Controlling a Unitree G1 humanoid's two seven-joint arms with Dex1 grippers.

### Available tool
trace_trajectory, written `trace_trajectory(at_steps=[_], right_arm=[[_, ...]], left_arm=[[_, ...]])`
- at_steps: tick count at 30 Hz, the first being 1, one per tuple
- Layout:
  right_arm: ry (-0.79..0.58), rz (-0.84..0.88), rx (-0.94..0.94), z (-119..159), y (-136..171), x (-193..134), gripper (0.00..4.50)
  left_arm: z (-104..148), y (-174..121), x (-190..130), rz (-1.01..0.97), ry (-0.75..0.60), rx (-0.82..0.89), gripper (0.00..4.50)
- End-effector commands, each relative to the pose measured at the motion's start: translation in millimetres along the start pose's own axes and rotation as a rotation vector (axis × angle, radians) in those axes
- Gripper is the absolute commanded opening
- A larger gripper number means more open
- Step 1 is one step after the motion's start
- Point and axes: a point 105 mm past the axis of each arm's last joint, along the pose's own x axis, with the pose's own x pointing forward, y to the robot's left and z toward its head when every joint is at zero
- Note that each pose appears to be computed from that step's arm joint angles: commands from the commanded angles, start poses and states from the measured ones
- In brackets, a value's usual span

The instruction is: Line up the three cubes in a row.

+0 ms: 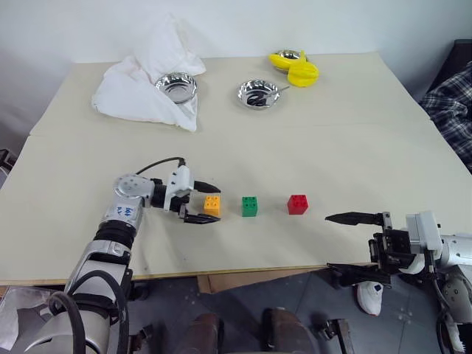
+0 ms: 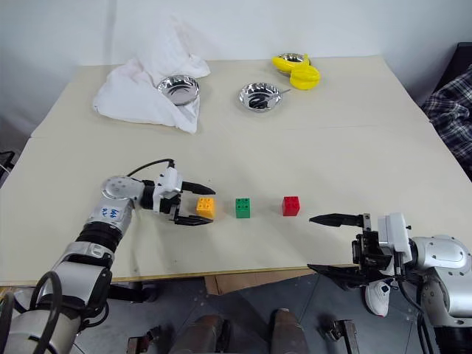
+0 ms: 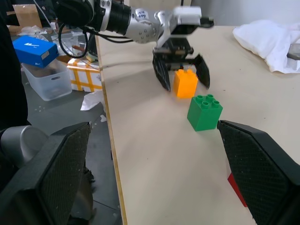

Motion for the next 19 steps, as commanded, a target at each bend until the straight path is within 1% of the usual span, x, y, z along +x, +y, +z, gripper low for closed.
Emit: trace_trajectory(at_steps=[1, 4, 7, 10, 14, 19], right_arm=[[-0.009, 0.005, -0.026, 2.1, -2.6, -4.7, 4.5], [0.002, 0.012, -0.025, -0.4, -6.5, -9.0, 4.5], [0.016, 0.022, -0.027, -3.2, -10.4, -14.6, 4.5], [0.046, 0.032, -0.027, -9.1, -16.3, -20.6, 4.5], [0.088, -0.001, -0.02, -18.8, -26.1, -31.0, 4.5], [0.116, -0.022, -0.01, -26.4, -31.6, -39.1, 4.5]], left_arm=[[5.2, -16.0, -43.6, 0.029, -0.006, 0.031, 4.02], [3.5, -36.4, -74.5, 0.068, 0.041, 0.013, 4.02], [5.4, -53.1, -96.2, 0.137, 0.065, -0.028, 4.02], [7.2, -77.1, -116.2, 0.235, 0.08, -0.085, 4.02], [1.7, -108.0, -129.1, 0.346, 0.132, -0.137, 4.02], [3.2, -121.1, -126.5, 0.435, 0.125, -0.157, 4.02]])
